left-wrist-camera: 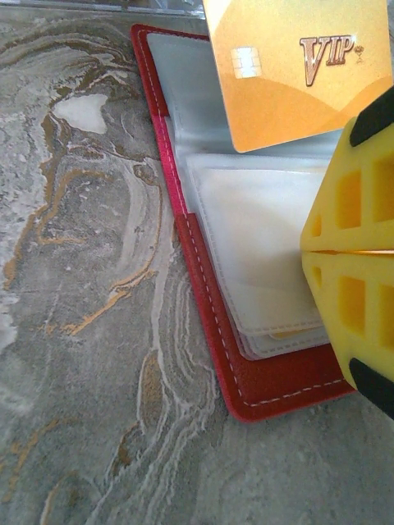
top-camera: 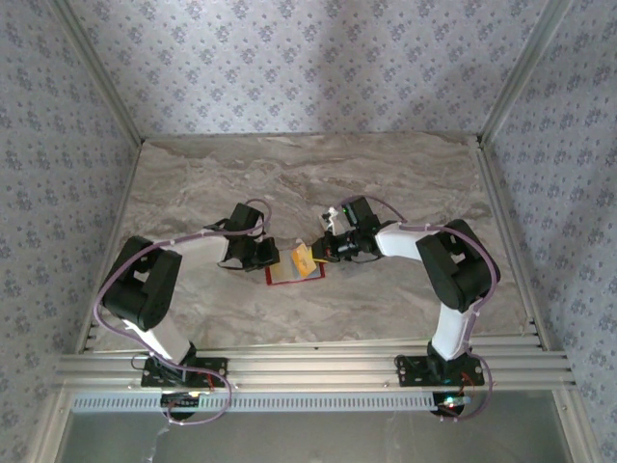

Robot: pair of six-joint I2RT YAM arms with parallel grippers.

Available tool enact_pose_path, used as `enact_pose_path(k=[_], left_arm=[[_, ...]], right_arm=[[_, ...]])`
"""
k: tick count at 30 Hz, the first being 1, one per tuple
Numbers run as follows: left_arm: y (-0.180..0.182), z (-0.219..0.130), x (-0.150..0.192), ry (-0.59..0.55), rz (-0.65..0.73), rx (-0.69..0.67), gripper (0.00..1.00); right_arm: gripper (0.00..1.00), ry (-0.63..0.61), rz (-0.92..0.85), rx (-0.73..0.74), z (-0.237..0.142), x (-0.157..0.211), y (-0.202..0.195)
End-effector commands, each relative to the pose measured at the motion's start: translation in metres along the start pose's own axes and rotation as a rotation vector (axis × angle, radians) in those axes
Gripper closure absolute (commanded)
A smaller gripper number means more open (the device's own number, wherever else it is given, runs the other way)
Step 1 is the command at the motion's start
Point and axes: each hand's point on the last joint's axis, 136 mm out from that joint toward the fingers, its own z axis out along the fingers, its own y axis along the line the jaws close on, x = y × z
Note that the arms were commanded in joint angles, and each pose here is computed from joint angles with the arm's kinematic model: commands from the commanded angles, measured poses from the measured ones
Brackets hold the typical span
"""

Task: Put the credit cards into the card holder
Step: Insert the credit card into the card slot.

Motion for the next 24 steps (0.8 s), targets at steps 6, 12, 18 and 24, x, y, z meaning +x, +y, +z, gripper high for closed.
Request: enact_pose_path(k=[6,12,18,24], left_arm=[[0.035,0.003,0.018,0.047,-0.028,-0.114,0.92],[0.035,0.003,0.018,0.047,-0.029,-0.114,0.92],[0.035,0.002,0.018,0.046,-0.029,-0.112,0.92],[0.035,0.002,0.018,0.045,-0.031,-0.112,0.91]], right_arm=[[1.0,0.018,-0.01,-0.026,0.001,0.0,0.009],[1.0,0.03,-0.003,-0.009,0.004,0.001,0.002],[1.0,0.044,0.005,-0.001,0.007,0.003,-0.003],[1.0,0.053,0.005,-0.012,0.01,0.004,-0.003]])
